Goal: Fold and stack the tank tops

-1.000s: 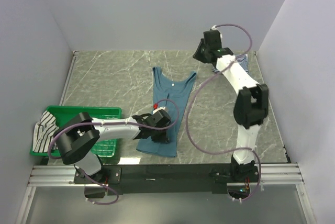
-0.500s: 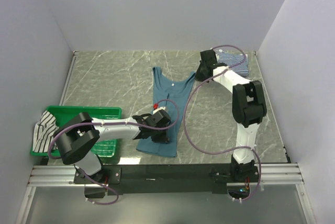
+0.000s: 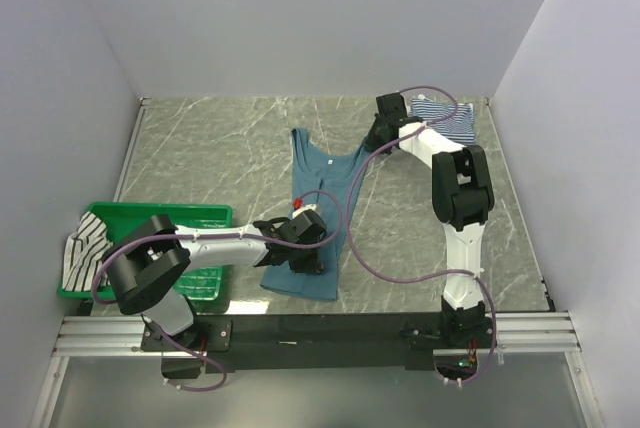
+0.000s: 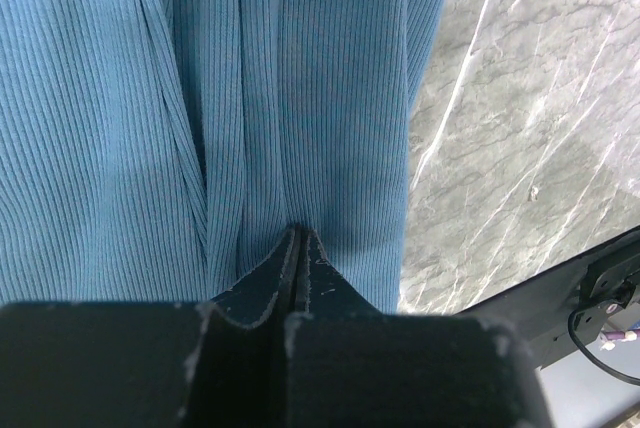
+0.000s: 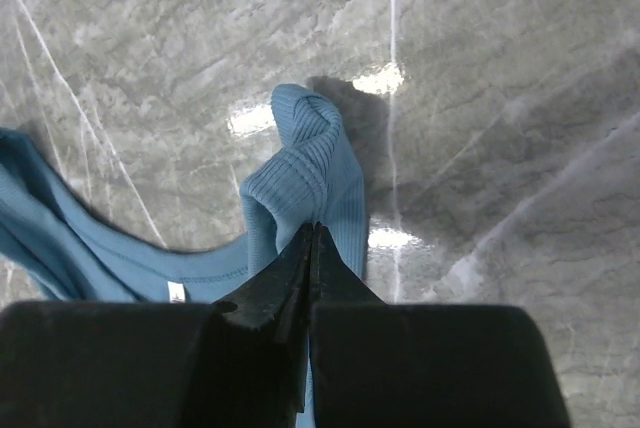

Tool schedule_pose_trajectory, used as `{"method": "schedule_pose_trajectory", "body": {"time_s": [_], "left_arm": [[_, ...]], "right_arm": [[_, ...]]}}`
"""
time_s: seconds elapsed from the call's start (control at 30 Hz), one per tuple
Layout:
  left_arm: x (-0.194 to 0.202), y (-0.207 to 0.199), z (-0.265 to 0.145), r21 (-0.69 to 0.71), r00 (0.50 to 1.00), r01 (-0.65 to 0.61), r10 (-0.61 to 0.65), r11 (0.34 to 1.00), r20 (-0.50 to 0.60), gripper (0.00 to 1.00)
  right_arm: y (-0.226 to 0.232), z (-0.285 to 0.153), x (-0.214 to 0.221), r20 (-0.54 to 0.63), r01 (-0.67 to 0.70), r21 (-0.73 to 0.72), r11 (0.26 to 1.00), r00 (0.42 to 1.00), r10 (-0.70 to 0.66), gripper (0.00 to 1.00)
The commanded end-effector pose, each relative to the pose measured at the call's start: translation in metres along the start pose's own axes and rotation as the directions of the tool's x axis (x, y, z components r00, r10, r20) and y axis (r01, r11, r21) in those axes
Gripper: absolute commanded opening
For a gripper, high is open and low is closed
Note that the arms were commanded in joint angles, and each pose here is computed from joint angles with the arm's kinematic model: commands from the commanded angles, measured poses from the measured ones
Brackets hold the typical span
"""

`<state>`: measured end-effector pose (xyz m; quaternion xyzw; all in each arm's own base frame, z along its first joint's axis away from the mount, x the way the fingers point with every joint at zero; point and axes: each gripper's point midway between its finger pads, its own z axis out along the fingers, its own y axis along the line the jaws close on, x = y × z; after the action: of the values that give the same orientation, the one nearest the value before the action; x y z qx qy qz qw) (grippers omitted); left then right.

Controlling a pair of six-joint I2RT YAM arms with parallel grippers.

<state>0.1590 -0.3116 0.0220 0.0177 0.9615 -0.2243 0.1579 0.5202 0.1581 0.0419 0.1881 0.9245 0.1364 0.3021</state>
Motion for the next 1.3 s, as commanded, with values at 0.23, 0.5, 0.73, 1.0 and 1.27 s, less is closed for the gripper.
{"method": "schedule_pose_trajectory", "body": {"time_s": [0.23,0.5,0.73,1.0,1.27], "left_arm": [[0.005,-0.006,-0.006,0.013,0.999,-0.014,0.015,1.000,-0.029,0.01],[0.004,-0.017,-0.007,0.043,0.999,-0.015,0.016,0.999,-0.040,0.01],[-0.015,-0.064,-0.005,0.150,0.999,-0.022,0.027,0.988,-0.034,0.01],[-0.037,-0.100,0.011,0.191,0.998,-0.039,0.046,0.981,-0.031,0.01],[-0.108,-0.103,-0.012,0.206,0.992,0.039,-0.063,0.978,0.110,0.08]], "right_arm": [[0.019,0.016,-0.018,0.008,-0.018,-0.055,0.998,1.000,0.019,0.02],[0.001,0.029,-0.007,-0.073,0.006,0.034,0.999,0.997,-0.003,0.02],[-0.021,0.035,-0.030,-0.060,0.023,0.121,0.992,0.998,-0.015,0.04],[-0.008,0.033,-0.067,-0.006,0.031,0.073,0.997,1.000,-0.030,0.13],[0.042,-0.010,-0.101,0.095,0.060,-0.176,0.983,0.995,-0.043,0.34]]}}
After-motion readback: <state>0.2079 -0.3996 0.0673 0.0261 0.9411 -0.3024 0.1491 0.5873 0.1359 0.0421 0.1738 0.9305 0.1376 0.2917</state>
